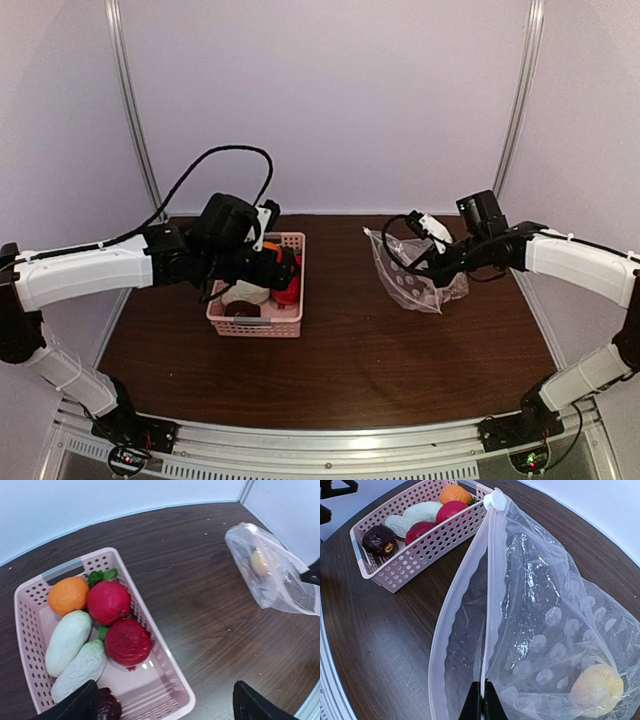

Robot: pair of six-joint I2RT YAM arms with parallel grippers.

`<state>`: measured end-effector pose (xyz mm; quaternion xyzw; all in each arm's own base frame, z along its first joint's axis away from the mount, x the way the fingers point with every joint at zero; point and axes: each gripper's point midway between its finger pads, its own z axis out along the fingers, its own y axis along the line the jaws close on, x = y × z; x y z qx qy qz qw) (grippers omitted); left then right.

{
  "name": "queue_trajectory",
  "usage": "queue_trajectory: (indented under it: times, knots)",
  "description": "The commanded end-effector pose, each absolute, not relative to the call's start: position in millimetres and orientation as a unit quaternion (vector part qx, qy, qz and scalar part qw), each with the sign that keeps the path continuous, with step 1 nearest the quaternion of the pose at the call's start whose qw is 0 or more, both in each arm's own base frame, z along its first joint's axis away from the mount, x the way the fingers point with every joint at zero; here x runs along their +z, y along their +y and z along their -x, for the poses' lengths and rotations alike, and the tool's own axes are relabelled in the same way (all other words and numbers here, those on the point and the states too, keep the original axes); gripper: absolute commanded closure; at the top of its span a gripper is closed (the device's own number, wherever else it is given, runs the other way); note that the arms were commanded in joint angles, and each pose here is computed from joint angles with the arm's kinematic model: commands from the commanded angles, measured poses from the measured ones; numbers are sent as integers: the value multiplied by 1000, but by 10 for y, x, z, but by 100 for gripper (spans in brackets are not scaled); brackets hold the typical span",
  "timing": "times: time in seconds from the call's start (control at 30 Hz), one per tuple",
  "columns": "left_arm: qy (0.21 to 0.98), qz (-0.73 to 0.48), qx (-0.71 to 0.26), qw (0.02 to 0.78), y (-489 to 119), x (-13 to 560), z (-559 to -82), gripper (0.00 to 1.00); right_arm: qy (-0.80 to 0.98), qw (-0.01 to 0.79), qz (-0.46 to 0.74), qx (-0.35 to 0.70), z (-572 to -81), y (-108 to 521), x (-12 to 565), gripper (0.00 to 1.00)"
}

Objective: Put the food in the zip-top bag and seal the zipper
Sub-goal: Adjust the zipper food storage bag at the center of the board, then pick up the fake fruit from the bin.

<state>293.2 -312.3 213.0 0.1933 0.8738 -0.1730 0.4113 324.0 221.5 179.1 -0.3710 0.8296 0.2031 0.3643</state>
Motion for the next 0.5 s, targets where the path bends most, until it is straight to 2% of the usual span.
queue_trajectory:
  times: [0.0,0.27,0.47]
  knots:
    - [905,-174,-106,373,-2715,1815,-2994,7,803,395,388,222,-3150,2232,1928,100]
    - [937,-156,-63,305,-2402,1451,-3002,10,801,418,368,218,-3159,2101,2028,100]
    - [962,-142,18,233,-2082,1189,-3004,13,802,412,366,229,-3145,2111,1979,100]
